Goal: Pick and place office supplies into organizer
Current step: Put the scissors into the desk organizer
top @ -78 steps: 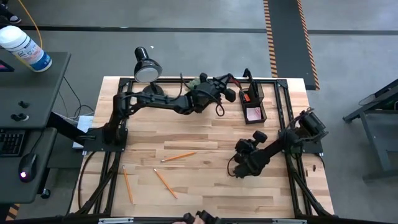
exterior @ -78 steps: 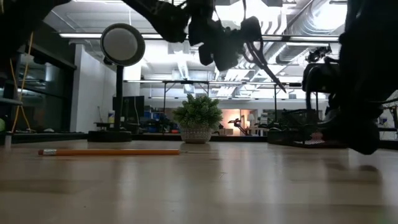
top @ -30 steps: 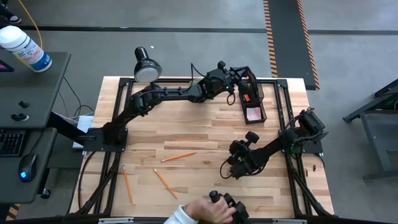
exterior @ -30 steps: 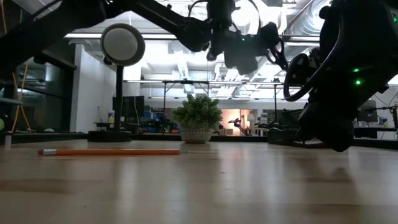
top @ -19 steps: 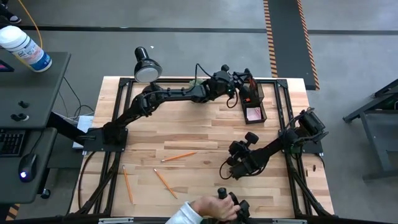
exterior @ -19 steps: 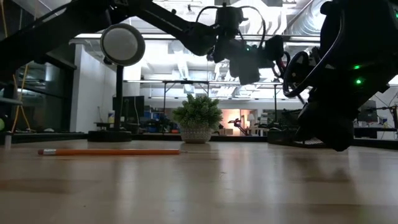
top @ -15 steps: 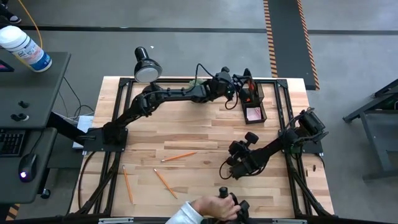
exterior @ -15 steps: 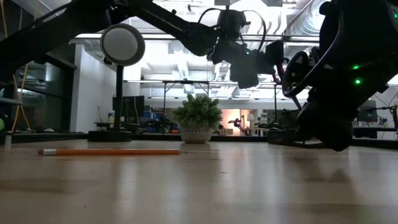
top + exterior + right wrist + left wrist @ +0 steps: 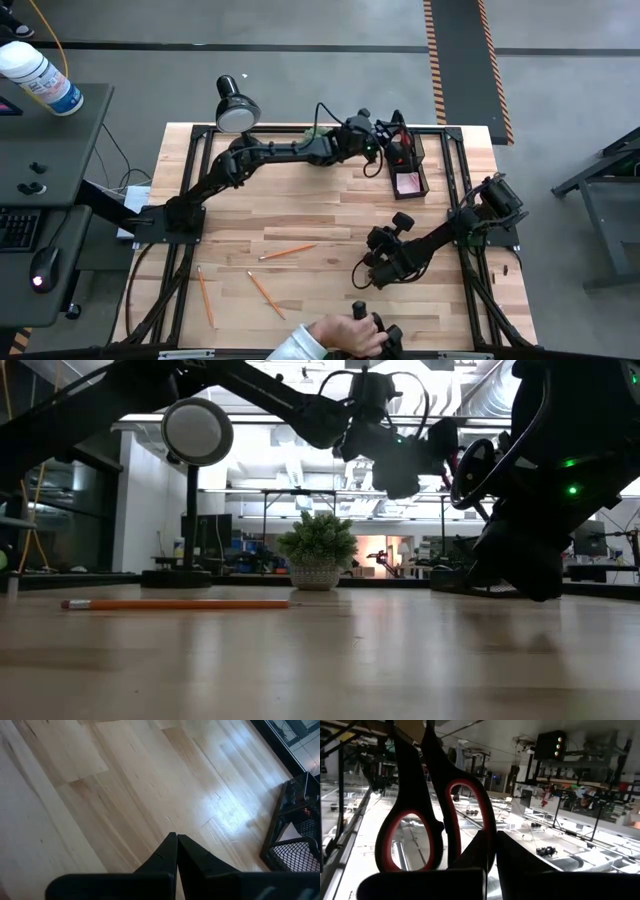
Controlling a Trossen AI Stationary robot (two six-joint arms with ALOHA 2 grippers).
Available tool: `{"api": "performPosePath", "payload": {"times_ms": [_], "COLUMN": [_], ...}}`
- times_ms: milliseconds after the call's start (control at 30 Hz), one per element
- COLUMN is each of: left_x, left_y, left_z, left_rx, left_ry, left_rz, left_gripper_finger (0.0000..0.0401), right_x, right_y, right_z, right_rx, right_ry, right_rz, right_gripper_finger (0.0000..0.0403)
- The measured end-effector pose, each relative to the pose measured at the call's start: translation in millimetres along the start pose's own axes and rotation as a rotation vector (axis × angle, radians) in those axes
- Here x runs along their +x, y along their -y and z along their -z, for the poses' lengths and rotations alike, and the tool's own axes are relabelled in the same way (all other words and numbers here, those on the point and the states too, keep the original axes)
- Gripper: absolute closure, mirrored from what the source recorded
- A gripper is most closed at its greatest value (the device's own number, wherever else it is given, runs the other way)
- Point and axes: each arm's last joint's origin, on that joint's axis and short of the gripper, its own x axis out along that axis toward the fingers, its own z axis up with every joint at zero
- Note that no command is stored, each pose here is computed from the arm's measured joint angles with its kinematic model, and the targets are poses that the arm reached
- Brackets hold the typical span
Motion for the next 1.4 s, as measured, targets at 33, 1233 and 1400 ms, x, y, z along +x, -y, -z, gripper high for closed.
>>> {"api": "performPosePath", "payload": {"times_ms": [33,1233,1400], "left_x": [-0.2,8.1,10.9], "left_y": [-0.8,51.4,50.8], "left_z": [0.6,16.8,13.1], "left_rx": [-0.004,-0.015,-0.014], "left_ry": [-0.007,-0.059,-0.061], "left_rz": [-0.002,0.14,0.116], "left_gripper_finger": [0.0401,0.0401,0.0401], "right_x": [0.0,6.9,10.0], "right_y": [0.0,4.1,5.8], "right_z": [0.0,-5.7,-7.6], "right_rx": [0.005,-0.048,-0.045], "right_ry": [0.0,0.034,0.028], "right_rz": [0.0,0.05,0.06], "right_gripper_finger": [0.04,0.0401,0.04]}}
